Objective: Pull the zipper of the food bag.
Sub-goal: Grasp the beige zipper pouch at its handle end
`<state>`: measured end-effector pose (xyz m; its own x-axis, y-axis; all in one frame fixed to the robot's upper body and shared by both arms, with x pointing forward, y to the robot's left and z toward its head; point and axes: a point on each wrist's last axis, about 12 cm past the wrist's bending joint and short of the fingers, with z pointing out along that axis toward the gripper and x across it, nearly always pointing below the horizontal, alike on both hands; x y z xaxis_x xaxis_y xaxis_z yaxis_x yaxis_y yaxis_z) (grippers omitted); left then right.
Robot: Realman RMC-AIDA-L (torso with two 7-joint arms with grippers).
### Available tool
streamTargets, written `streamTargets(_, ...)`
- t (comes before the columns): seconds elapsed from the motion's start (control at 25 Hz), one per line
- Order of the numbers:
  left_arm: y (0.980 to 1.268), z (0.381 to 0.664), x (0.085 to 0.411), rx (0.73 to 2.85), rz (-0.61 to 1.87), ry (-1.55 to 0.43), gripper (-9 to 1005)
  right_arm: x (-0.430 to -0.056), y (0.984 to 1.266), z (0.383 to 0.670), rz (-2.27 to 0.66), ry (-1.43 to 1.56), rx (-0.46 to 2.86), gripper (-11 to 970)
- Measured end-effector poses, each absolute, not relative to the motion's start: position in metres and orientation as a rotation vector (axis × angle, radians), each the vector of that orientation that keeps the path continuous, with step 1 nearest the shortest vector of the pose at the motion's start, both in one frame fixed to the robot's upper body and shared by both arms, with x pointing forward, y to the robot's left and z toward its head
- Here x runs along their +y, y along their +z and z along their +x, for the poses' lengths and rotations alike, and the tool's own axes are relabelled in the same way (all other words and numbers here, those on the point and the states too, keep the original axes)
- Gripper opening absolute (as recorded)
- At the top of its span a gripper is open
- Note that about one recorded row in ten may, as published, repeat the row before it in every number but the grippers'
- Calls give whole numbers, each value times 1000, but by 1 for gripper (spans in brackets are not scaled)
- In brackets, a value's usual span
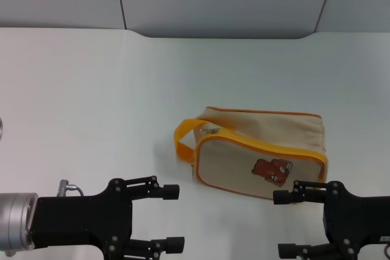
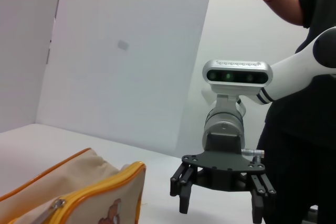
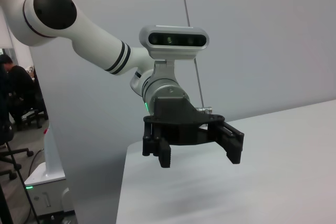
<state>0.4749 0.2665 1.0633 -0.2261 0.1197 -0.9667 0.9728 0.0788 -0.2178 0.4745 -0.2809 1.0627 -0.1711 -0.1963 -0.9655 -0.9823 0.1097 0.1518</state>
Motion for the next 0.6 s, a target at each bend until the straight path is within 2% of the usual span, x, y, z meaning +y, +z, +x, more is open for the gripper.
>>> streamTargets(0.6,1064,474,265,1493,1144,-1273,787,-281,1063,475,-1201,1152,1523,803)
